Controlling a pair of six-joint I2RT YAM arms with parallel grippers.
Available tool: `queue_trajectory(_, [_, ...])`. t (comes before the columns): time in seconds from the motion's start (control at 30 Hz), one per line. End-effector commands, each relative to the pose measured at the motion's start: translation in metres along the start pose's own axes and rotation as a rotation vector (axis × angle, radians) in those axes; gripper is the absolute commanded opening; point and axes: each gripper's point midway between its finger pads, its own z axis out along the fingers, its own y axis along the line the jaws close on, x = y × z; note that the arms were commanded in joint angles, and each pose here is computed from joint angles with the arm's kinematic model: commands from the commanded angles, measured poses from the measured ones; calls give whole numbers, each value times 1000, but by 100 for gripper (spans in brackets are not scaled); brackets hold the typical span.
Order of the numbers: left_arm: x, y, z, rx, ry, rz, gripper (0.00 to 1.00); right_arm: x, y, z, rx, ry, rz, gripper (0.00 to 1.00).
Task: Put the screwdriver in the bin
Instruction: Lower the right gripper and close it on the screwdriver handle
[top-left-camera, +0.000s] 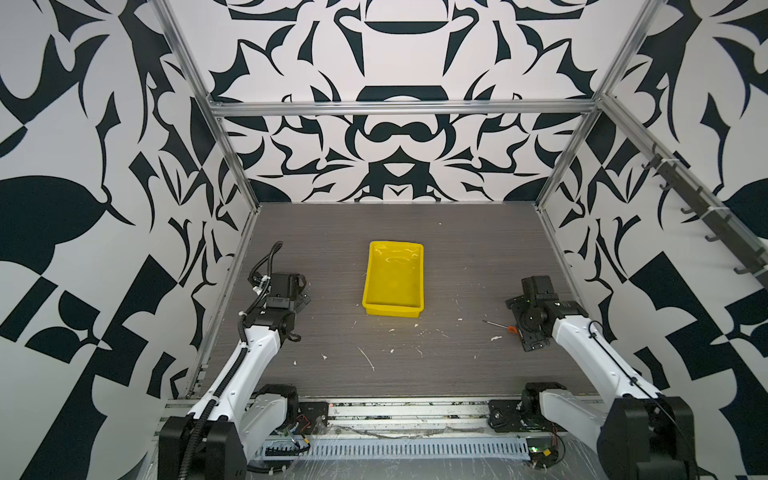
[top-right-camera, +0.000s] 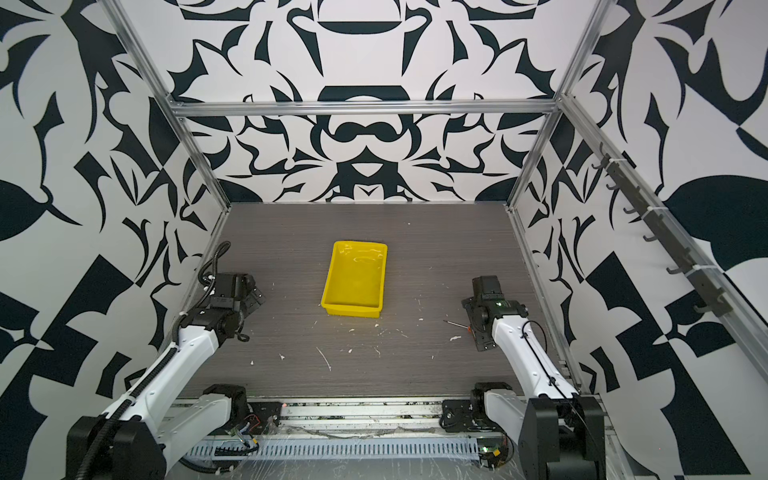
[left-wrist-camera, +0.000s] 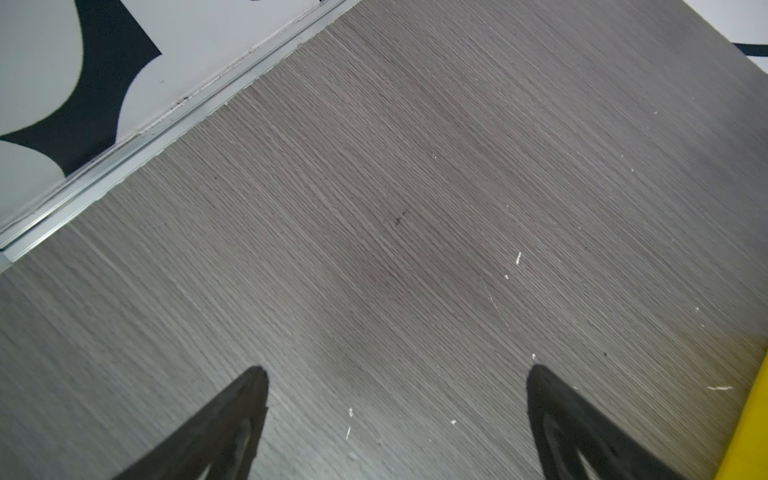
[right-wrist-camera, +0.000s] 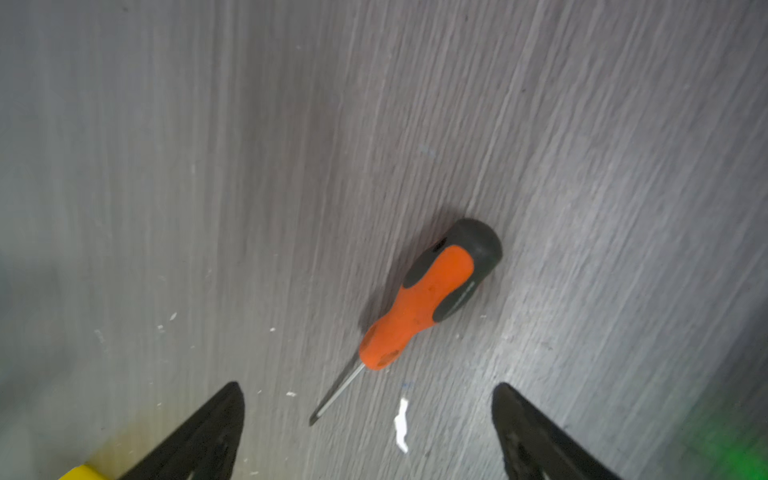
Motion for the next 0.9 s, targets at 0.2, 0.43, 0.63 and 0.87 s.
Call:
queue_trajectory(0.2, [-5,-1,-8,38,-26,-26,100,4,-4,21,48,85,82,87])
queue_trajectory(0.43, [-7,-1,-11,59,-50,-39,100,-5,-9,32,61,72,154,69])
queue_trajectory(0.63, [-2,-18,-11,173,-42,-35,100,-10,-10,42,113,87,164,64])
queue_trajectory(0.87, [7,-55,-15,383,-10,42,100,6,-23,64,155,168,166,36])
